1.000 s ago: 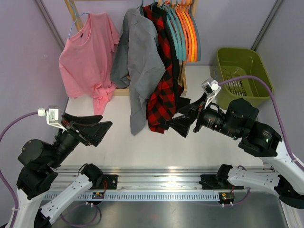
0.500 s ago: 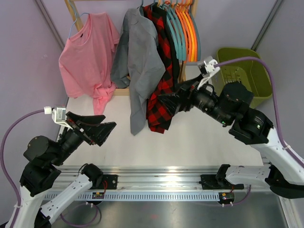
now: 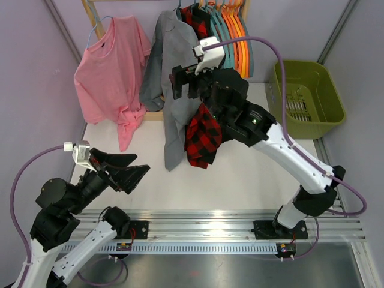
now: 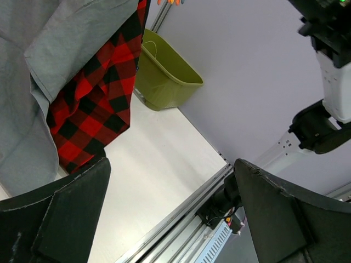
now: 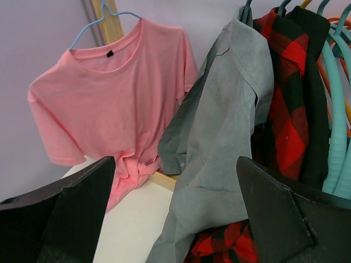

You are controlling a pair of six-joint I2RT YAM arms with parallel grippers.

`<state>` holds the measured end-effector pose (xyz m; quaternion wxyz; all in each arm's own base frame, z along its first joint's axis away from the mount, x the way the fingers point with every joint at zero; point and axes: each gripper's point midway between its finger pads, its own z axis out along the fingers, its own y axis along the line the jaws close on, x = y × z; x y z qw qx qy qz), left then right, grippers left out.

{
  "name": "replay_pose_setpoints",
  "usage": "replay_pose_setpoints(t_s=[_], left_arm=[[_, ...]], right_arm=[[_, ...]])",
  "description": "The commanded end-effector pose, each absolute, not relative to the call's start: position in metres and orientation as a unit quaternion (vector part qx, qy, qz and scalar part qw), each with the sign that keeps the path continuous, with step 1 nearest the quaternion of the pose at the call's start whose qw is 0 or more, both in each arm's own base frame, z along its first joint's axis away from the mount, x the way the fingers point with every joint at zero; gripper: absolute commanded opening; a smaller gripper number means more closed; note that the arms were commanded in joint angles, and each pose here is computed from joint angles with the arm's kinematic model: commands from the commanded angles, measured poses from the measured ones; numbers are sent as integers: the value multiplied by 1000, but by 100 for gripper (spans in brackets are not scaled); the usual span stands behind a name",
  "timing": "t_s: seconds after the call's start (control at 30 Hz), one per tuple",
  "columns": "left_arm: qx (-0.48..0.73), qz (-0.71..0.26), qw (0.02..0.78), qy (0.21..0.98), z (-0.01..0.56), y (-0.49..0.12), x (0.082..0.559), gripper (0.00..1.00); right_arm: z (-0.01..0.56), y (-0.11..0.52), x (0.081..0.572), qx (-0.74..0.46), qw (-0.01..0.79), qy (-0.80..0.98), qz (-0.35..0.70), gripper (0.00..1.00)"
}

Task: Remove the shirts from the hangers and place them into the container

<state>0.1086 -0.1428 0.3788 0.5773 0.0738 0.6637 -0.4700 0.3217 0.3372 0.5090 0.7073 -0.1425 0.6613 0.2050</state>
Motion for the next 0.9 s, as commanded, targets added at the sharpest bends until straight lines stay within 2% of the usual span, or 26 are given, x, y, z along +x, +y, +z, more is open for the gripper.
replay_pose_setpoints(t_s=[0.0, 0.43, 0.5, 0.63, 0.67, 0.73, 0.8, 0.83, 0.87], left_arm=[[94, -486, 589, 638, 390, -141, 95, 99], [93, -473, 604, 635, 390, -129, 88, 99], [94, -474, 603, 634, 391, -129, 87, 99], [94, -475, 603, 634, 391, -129, 86, 99], [93, -476, 602, 634, 391, -128, 85, 99], [91, -476, 605, 632, 392, -127, 84, 99], [90, -477, 606, 630, 393, -126, 83, 99], [90, -477, 607, 629, 394, -125, 82, 99], [90, -479, 607, 628, 394, -125, 82, 99]], right_arm=[[536, 322, 348, -81, 746, 640, 166, 100], [502, 332, 432, -65, 734, 665, 122, 99], [505, 330, 439, -70, 733, 663, 135, 97], [497, 327, 455, -72, 712, 676, 177, 73], [494, 328, 457, -68, 705, 680, 191, 62], [490, 325, 463, -77, 695, 683, 213, 56], [487, 328, 463, -86, 675, 691, 244, 47], [482, 325, 468, -86, 668, 696, 249, 41], [483, 327, 466, -88, 660, 699, 260, 31]])
